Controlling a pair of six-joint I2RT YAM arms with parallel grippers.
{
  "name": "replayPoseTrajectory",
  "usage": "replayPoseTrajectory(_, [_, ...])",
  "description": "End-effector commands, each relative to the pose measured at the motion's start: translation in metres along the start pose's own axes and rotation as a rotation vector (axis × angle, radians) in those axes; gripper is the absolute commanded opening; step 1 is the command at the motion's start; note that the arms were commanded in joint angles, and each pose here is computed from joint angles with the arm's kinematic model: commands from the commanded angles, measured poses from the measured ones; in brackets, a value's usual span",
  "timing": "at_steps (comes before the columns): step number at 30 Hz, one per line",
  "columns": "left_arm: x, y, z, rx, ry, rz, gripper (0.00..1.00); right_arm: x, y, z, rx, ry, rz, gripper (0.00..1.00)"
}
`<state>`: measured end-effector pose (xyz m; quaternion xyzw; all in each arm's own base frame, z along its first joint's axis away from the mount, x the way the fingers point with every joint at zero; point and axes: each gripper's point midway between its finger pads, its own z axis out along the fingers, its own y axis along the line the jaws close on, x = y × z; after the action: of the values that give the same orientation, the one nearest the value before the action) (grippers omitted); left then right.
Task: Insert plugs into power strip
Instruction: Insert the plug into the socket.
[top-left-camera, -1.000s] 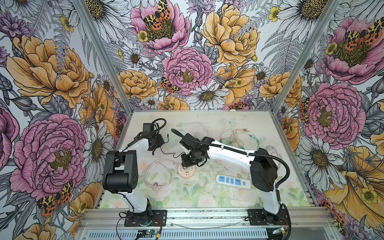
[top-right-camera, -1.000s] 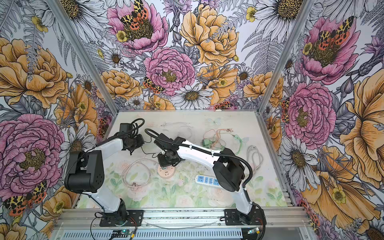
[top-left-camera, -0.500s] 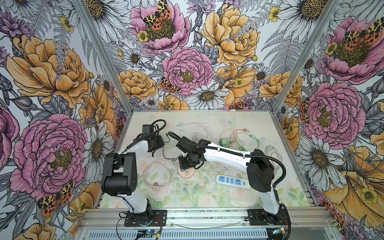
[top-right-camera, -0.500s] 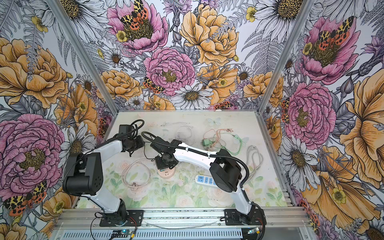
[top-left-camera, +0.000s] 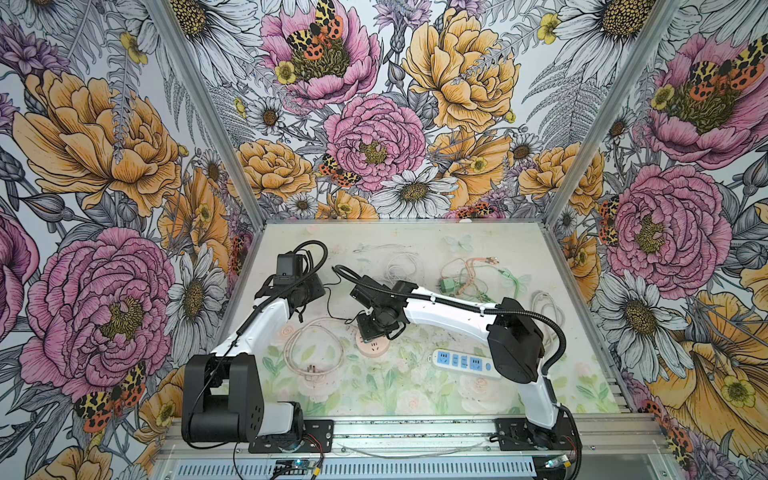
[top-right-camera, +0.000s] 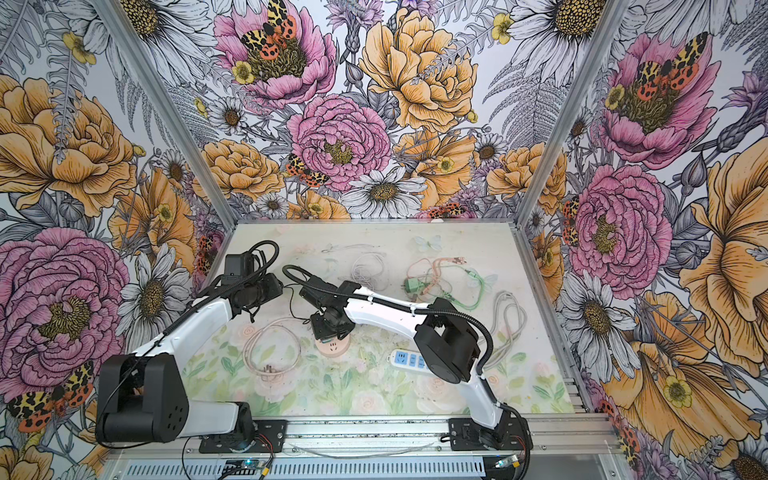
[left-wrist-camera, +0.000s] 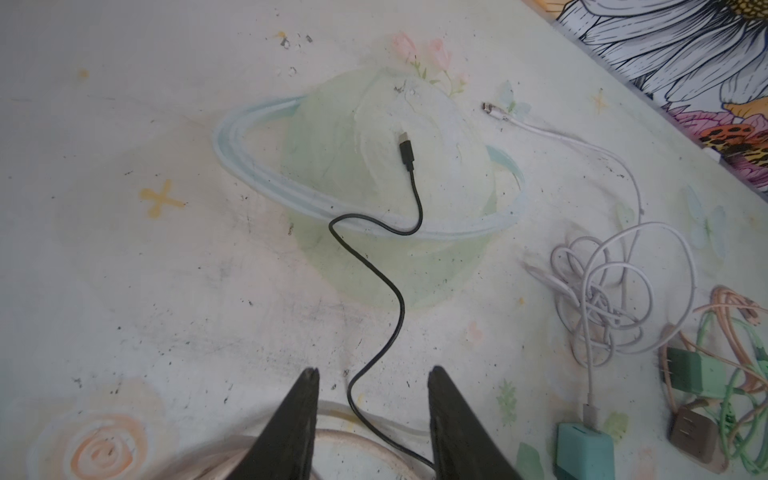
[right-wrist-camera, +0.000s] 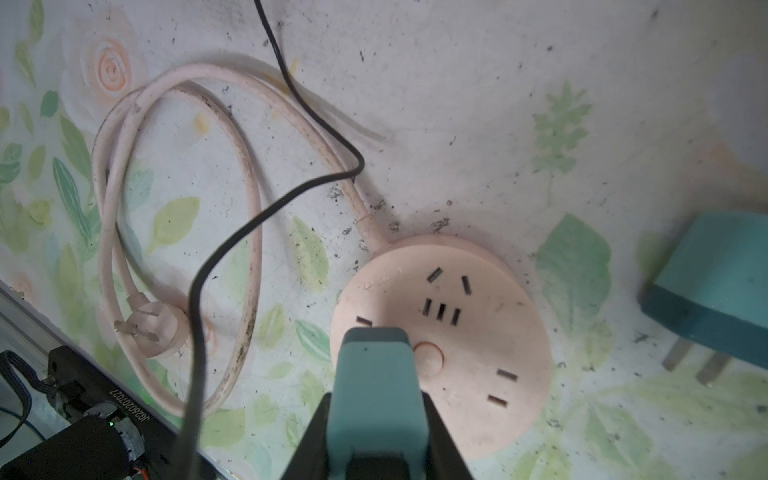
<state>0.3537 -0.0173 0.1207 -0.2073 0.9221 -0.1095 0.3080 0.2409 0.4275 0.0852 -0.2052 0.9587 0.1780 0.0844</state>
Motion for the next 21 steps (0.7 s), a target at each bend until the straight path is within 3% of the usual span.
replayPoseTrajectory(1, [-0.002, 0.013, -0.016, -0.038, -0.034, -0.034, 0.46, -0.008, 0.011, -0.001, -0.007, -0.03, -0.008, 0.0])
replayPoseTrajectory(7, [-0.005, 0.027, -0.033, -0.042, -0.069, -0.085, 0.47, -0.006, 0.014, 0.005, 0.005, -0.028, 0.002, 0.0])
replayPoseTrajectory(21, [0.001, 0.032, -0.042, -0.045, -0.073, -0.075, 0.47, -0.007, 0.0, 0.009, 0.069, -0.048, 0.02, 0.0])
